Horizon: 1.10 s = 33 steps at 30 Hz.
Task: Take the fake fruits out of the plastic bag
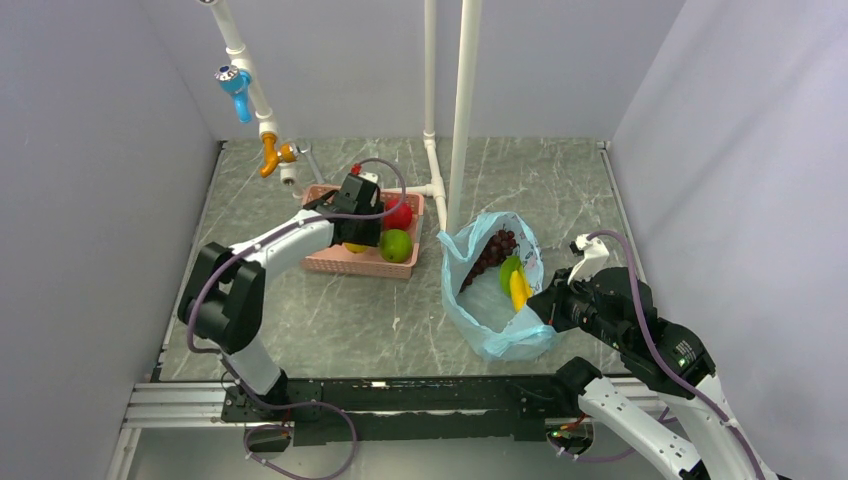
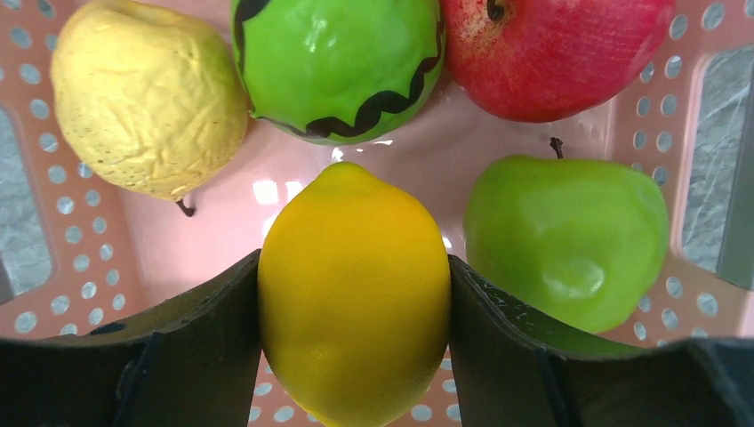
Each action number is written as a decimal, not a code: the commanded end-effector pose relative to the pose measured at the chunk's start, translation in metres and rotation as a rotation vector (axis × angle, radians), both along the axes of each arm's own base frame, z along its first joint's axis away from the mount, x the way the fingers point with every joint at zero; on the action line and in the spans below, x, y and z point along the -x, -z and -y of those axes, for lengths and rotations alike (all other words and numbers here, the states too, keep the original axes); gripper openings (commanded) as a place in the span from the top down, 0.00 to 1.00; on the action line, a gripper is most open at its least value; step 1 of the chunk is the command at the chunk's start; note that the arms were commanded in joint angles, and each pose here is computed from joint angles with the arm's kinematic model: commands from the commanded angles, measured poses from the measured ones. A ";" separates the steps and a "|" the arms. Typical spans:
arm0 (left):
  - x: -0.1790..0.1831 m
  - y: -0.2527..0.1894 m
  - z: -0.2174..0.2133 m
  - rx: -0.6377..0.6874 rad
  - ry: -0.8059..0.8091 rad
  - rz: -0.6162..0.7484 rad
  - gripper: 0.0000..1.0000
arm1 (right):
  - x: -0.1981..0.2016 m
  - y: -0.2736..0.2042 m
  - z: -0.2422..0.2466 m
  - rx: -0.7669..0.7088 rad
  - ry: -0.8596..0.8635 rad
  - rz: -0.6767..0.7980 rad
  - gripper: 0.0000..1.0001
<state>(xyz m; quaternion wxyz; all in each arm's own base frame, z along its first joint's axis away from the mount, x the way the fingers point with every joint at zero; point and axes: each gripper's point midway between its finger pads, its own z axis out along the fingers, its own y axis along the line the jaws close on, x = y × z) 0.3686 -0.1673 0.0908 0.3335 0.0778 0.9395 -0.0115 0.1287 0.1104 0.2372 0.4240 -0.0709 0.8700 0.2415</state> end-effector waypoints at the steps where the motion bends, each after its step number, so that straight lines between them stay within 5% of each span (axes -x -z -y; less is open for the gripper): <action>1: -0.012 -0.001 0.009 0.011 0.025 0.002 0.59 | -0.004 -0.006 -0.003 -0.020 0.001 0.027 1.00; 11: -0.004 0.031 0.021 0.065 0.038 -0.077 0.41 | -0.004 -0.006 -0.003 -0.020 0.002 0.025 1.00; 15: 0.000 0.036 0.023 0.089 0.041 -0.090 0.23 | -0.004 -0.007 -0.004 -0.022 0.000 0.028 1.00; 21: 0.000 0.033 0.022 0.086 0.039 -0.086 0.11 | -0.004 -0.006 -0.004 -0.021 -0.001 0.026 1.00; 33: 0.008 -0.026 0.020 0.133 0.062 0.002 0.11 | 0.000 -0.005 -0.004 -0.021 -0.013 0.008 1.00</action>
